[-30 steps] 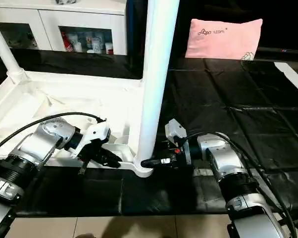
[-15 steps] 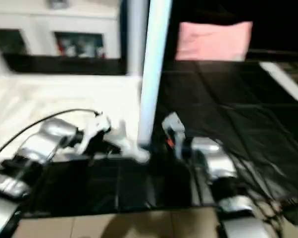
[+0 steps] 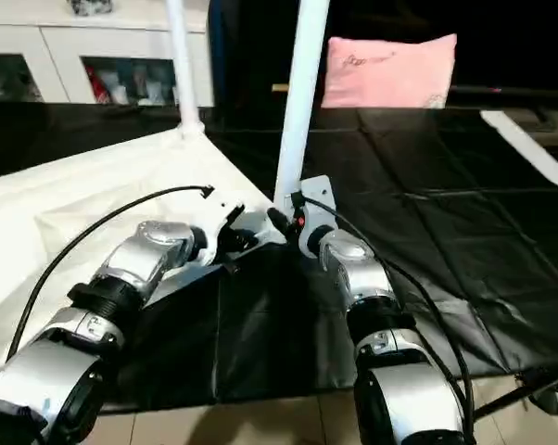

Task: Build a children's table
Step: Rotate leg to tighten

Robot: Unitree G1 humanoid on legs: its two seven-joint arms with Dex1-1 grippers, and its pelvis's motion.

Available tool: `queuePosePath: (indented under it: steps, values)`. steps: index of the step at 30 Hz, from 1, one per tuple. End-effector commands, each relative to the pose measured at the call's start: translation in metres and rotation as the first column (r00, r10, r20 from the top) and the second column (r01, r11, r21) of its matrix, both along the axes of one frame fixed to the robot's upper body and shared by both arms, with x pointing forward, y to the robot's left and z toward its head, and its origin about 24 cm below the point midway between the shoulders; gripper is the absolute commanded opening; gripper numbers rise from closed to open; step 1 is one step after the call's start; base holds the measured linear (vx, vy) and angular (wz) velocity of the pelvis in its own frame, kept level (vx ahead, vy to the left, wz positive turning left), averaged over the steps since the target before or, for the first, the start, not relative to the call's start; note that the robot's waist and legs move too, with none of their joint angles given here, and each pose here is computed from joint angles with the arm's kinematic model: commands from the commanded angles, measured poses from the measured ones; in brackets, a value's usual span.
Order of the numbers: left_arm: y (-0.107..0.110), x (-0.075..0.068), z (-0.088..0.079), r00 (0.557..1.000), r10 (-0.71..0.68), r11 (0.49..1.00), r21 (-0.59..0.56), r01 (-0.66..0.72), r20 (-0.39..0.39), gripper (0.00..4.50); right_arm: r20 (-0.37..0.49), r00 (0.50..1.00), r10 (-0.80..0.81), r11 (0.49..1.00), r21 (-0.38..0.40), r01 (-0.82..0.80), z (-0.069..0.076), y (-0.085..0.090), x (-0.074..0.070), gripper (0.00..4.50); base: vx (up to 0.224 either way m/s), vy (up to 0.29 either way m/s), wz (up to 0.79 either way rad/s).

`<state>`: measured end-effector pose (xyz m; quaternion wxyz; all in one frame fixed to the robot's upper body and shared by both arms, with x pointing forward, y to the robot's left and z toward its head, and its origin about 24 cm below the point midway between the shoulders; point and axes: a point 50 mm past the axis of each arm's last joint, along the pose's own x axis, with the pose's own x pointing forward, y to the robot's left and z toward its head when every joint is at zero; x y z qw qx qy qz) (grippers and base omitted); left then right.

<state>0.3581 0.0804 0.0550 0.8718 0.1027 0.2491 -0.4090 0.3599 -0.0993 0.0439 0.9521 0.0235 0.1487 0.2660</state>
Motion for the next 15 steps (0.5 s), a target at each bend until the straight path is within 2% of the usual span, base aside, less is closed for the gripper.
queuePosePath:
  steps: [1,3,4,8,10,12,14,15]
  values:
    - [-0.015,0.002,0.007,0.999,-0.024,1.0,-0.02,0.025,0.042,0.0,-0.084,0.969,0.231,0.972,0.054,-0.227,-0.02,0.04,-0.022,3.14,0.0,0.0,0.0]
    - [-0.012,-0.001,0.003,0.998,-0.058,0.998,-0.004,0.058,0.029,0.0,-0.081,0.968,0.237,0.971,0.052,-0.233,-0.022,0.028,-0.023,3.25,0.0,0.0,0.0]
    - [-0.012,-0.001,0.003,0.998,-0.058,0.998,-0.004,0.058,0.029,0.0,-0.081,0.968,0.237,0.971,0.052,-0.233,-0.022,0.028,-0.023,3.39,0.0,0.0,0.0]
    - [0.003,-0.006,-0.002,0.99,-0.143,0.989,0.026,0.142,0.013,0.0,-0.04,0.943,0.331,0.943,0.01,-0.331,-0.021,-0.006,-0.029,3.65,0.0,0.0,0.0]
    - [0.012,-0.009,-0.003,0.979,-0.204,0.978,0.046,0.203,0.007,0.0,-0.012,0.926,0.377,0.926,-0.027,-0.377,-0.017,-0.024,-0.032,4.02,0.0,0.0,0.0]
    - [0.016,-0.011,-0.003,0.971,-0.237,0.97,0.06,0.236,0.01,0.0,0.007,0.916,0.402,0.915,-0.035,-0.401,-0.014,-0.032,-0.033,4.08,0.0,0.0,0.0]
    - [0.027,-0.018,-0.003,0.938,-0.347,0.935,0.069,0.347,-0.005,0.0,0.049,0.87,0.491,0.871,-0.055,-0.488,-0.004,-0.048,-0.039,4.13,0.0,0.0,0.0]
    - [0.027,-0.018,-0.003,0.935,-0.355,0.933,0.067,0.354,-0.007,0.0,0.052,0.864,0.501,0.865,-0.058,-0.498,-0.003,-0.049,-0.039,4.13,0.0,0.0,0.0]
